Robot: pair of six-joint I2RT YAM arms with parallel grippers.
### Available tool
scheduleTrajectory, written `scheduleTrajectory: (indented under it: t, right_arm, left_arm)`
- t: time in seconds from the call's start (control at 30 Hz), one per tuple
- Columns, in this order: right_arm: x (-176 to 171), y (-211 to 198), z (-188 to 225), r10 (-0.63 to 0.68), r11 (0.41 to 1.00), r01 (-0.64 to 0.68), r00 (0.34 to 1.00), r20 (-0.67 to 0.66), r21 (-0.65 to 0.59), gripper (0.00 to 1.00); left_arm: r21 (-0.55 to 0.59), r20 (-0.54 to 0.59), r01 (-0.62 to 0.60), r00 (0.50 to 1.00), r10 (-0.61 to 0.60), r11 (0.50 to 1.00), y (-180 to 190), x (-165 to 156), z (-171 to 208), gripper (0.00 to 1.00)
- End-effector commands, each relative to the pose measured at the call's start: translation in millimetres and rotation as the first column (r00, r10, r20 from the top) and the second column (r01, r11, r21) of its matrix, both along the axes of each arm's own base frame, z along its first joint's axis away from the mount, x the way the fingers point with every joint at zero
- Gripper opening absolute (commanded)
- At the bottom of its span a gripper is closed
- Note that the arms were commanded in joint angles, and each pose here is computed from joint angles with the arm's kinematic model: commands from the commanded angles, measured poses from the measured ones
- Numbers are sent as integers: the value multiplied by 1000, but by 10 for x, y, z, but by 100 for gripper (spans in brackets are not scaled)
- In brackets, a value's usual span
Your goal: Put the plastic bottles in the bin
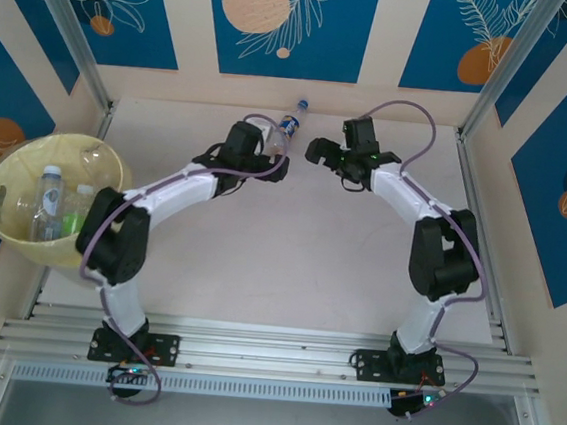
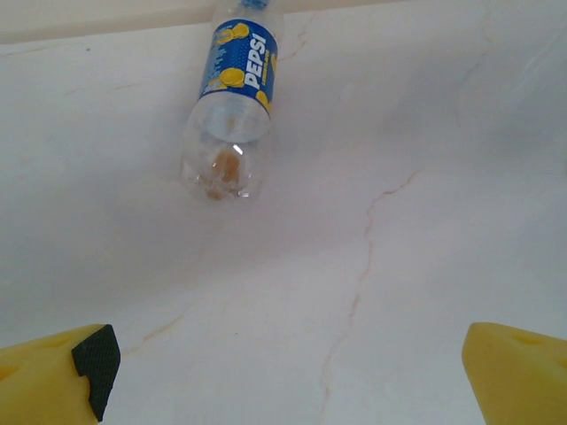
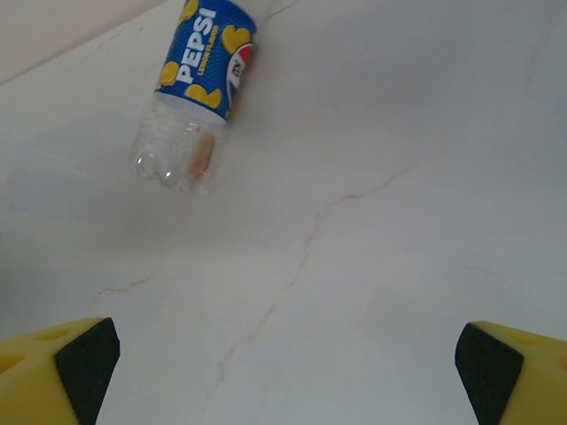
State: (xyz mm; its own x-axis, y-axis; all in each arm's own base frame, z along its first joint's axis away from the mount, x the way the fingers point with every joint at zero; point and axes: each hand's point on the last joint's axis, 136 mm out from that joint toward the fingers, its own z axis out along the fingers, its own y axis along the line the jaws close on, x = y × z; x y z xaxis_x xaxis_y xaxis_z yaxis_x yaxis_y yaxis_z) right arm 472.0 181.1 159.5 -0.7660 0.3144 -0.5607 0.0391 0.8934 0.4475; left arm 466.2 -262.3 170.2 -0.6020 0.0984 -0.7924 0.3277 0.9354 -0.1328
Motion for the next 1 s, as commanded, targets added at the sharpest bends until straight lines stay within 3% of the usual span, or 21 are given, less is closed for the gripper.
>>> scheduleTrajectory:
  t: [0.0, 0.27, 0.43, 0.57, 0.7, 0.97]
  right_arm:
    - [-81, -302, 352, -97, 995, 96, 992, 83, 13, 100]
    - [-445, -662, 509, -148, 989, 148, 982, 115, 4, 99]
    - [-573, -765, 575, -157, 987, 161, 979, 130, -18, 100]
    - [-630, -820, 601, -170, 984, 175, 976, 137, -24, 100]
    - [-687, -861, 606, -173, 983, 180, 975, 137, -38, 100]
    - [-786, -957, 577, -188, 978, 199, 972, 143, -69, 100]
  left_arm:
    - [20, 55, -10, 998, 9, 1000, -60, 373, 91, 100]
    - [44, -62, -46, 997, 49, 998, 6, 944, -496, 100]
    - [30, -177, 5, 984, 1, 1000, -108, 1173, -805, 100]
    - [62, -214, -3, 977, 16, 998, -139, 1315, -1014, 99]
    - [20, -245, 27, 969, -21, 999, -265, 1377, -1151, 97]
    - [-3, -277, 43, 960, -43, 999, -344, 1411, -1270, 82]
